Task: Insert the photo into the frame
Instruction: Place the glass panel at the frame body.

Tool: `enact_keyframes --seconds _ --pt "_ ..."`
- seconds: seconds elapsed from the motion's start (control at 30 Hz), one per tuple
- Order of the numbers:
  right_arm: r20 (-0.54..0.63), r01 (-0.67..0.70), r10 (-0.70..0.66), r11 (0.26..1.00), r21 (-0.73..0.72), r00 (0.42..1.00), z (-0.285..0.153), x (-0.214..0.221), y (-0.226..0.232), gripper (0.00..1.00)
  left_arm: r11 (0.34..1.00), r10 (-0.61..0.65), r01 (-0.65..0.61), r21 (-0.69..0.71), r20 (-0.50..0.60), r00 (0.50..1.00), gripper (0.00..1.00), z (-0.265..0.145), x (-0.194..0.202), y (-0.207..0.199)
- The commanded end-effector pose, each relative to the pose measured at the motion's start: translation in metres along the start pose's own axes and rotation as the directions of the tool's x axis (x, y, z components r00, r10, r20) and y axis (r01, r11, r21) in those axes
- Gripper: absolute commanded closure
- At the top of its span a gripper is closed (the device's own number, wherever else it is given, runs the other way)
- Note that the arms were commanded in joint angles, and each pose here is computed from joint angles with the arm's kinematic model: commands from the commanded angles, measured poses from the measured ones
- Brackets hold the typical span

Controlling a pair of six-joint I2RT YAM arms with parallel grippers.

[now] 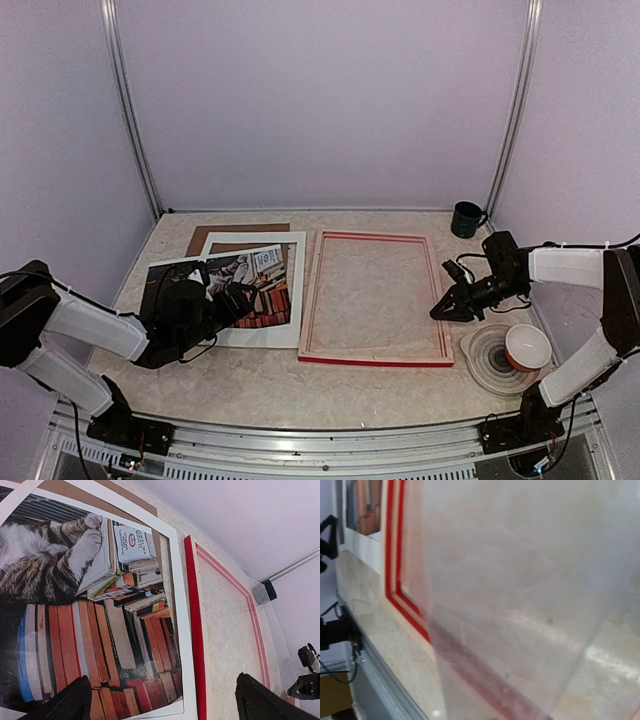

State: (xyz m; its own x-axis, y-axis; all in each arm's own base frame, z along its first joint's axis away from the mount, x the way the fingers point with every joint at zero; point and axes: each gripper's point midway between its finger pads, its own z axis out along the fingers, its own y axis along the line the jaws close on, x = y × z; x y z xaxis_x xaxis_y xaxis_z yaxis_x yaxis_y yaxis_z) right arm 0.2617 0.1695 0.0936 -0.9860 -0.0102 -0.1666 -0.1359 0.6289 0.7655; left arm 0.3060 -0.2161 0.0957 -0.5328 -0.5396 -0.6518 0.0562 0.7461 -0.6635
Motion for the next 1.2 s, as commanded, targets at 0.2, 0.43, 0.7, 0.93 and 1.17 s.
enact_keyframes --seconds 0.2,0.43,0.7,0.93,1.17 --pt "0.068 -0.011 0.024 0.983 -0.182 0.997 -0.017 -0.014 0.026 0.93 1.000 -0.010 0.010 0.025 -0.005 1.000 0.01 0.003 0.003 -0.007" --pt "0.088 -0.010 0.035 0.964 -0.267 0.995 -0.021 -0.020 0.040 0.95 1.000 -0.008 0.008 0.020 -0.015 1.000 0.01 0.004 0.007 -0.006" --pt "0.111 0.005 0.030 0.953 -0.304 0.993 -0.028 -0.025 0.053 1.00 1.000 -0.011 0.011 0.012 -0.020 1.000 0.01 0.005 0.010 -0.004" --pt "0.114 -0.001 0.042 0.942 -0.337 0.993 -0.031 -0.023 0.059 1.00 1.000 -0.010 0.011 0.009 -0.023 1.000 0.01 0.005 0.012 -0.004" --pt "0.119 0.010 0.038 0.925 -0.381 0.992 -0.037 -0.020 0.070 1.00 1.000 -0.012 0.012 0.004 -0.027 1.000 0.01 0.005 0.014 -0.003"
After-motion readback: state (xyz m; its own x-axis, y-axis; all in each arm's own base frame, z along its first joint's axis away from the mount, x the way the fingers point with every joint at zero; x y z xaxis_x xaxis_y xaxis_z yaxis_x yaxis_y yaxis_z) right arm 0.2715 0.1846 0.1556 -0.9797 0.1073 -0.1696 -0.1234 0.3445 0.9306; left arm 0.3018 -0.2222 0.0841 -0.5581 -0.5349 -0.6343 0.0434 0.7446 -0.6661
